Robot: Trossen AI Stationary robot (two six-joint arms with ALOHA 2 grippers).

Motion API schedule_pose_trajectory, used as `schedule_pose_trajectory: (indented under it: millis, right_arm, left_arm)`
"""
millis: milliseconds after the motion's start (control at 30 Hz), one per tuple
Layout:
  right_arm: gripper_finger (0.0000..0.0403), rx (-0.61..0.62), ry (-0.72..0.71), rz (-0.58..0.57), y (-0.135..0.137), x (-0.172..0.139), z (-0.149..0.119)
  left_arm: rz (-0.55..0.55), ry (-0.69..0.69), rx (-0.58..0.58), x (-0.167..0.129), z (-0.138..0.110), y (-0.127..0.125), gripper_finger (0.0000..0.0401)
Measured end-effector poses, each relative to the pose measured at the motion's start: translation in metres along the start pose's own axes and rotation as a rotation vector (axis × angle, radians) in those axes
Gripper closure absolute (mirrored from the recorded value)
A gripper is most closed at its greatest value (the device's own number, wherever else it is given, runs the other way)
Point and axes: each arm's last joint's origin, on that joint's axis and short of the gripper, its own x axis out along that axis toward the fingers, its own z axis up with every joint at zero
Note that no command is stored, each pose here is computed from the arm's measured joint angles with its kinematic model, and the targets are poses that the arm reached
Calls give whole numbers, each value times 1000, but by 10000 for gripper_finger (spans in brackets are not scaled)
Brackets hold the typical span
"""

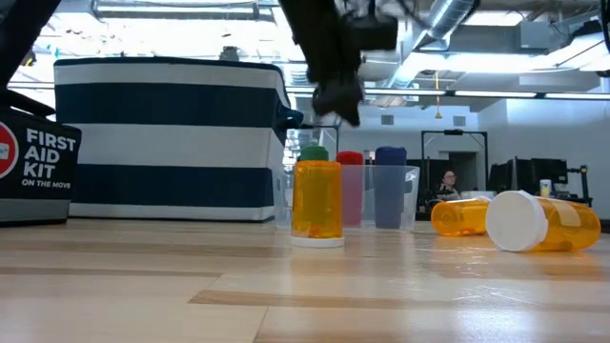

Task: Pick & place medical supplies in basket/bin
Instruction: Put the bottom left orange pill bottle into the blue basket

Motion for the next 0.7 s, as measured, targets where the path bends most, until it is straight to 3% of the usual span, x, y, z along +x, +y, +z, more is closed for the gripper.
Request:
schedule_pose_trajectory:
  millis: [233,433,567,700]
  right_arm:
    - [198,-8,-9,-12,-1,0,0]
    - [174,-17,-7,-15,-1,0,-1]
    - [149,-16,5,-6,-1,0,-1]
    - [135,11,0,-13,-2,3,0]
  left_arm:
    - [0,-145,-89,-54,7,27,313]
    - [-93,-342,-163,-124,3,55,312]
    - [-214,-492,-181,-171,-6,70,300]
    - [-450,-615,-184,-208,-17,70,261]
